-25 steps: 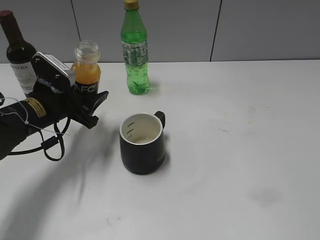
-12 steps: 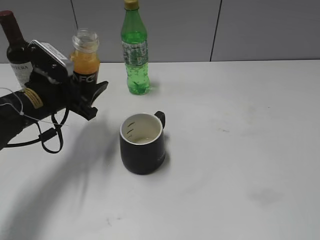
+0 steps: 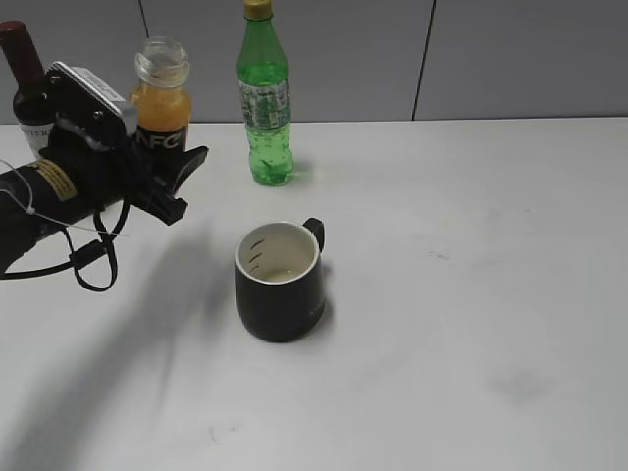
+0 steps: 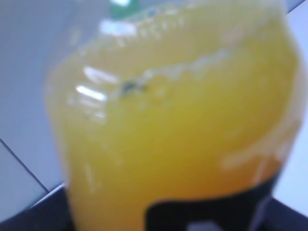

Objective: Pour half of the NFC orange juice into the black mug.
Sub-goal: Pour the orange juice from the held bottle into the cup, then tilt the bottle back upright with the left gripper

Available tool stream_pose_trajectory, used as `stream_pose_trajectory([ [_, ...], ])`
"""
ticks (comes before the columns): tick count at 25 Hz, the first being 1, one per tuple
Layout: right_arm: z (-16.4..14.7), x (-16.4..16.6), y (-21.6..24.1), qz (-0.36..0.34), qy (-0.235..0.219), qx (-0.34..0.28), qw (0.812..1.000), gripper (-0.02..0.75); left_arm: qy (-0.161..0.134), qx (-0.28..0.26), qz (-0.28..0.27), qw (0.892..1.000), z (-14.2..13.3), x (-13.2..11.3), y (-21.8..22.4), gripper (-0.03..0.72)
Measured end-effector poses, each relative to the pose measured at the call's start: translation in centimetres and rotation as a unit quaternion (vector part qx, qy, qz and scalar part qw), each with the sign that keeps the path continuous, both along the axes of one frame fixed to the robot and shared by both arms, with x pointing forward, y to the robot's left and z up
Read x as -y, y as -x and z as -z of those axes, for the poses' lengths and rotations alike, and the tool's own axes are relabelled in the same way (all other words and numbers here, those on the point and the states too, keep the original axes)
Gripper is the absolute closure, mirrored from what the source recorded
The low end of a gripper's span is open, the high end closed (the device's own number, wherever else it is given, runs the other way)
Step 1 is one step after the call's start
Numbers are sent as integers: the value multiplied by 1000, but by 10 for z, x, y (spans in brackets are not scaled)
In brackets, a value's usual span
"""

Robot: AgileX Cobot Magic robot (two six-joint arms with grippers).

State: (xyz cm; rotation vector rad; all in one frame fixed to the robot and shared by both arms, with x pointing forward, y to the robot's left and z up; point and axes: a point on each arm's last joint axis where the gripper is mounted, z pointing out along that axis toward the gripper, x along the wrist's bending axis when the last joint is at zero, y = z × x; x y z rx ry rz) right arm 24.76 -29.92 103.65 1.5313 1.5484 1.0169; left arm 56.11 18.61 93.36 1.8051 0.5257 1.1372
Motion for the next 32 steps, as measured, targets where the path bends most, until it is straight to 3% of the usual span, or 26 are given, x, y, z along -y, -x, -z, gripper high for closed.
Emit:
stream_pose_trajectory([
  [10, 0, 0, 0, 0, 0, 0, 1000, 161, -16, -7, 6, 1000, 2, 3, 1, 217],
  [19, 0, 0, 0, 0, 0, 0, 1000, 161, -65, 21, 14, 998, -1, 4, -3, 217],
  [24, 0, 0, 0, 0, 0, 0, 1000, 161, -107, 41, 22, 993, 1, 5, -4, 217],
  [32, 0, 0, 0, 0, 0, 0, 1000, 161, -152, 60, 36, 986, 8, 6, -6, 217],
])
